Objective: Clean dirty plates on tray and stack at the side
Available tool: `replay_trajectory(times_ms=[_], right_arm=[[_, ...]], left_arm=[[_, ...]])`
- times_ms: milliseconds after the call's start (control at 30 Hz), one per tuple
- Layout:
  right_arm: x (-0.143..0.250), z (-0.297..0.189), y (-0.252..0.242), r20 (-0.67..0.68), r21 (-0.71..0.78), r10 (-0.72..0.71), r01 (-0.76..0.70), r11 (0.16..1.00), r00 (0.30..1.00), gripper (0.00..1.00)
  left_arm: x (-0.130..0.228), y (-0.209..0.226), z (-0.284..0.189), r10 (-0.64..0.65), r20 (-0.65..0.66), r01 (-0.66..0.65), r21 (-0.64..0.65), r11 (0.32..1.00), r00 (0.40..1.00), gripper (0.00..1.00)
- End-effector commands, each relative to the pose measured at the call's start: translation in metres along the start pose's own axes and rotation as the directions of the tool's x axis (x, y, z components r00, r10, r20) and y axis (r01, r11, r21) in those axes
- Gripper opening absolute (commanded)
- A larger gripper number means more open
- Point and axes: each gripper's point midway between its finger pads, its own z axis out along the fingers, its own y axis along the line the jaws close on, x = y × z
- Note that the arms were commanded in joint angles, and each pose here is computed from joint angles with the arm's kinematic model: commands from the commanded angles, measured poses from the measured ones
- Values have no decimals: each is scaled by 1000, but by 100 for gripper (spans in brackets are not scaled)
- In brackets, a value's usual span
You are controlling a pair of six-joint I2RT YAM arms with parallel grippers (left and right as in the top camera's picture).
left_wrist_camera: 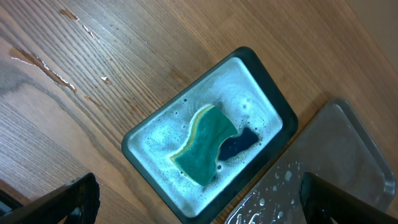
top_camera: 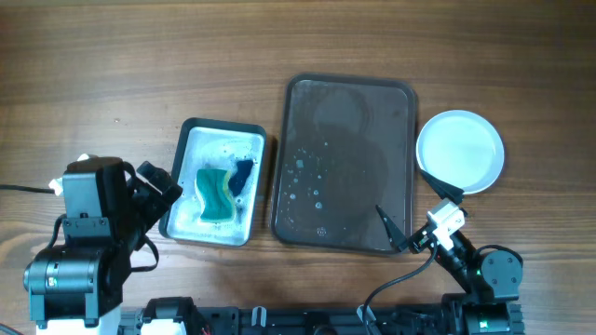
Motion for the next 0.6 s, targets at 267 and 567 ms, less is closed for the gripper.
replay_trajectory(times_ms=[267, 567], right_arm=[[-2, 0, 0, 7, 4, -2, 2, 1000, 1000, 100], [-2, 0, 0, 7, 4, -2, 2, 1000, 1000, 100]], left_arm=[[-34, -43, -31, 33, 356, -164, 346, 924, 934, 100], [-3, -46, -7, -31, 548, -321, 533, 783, 836, 100]])
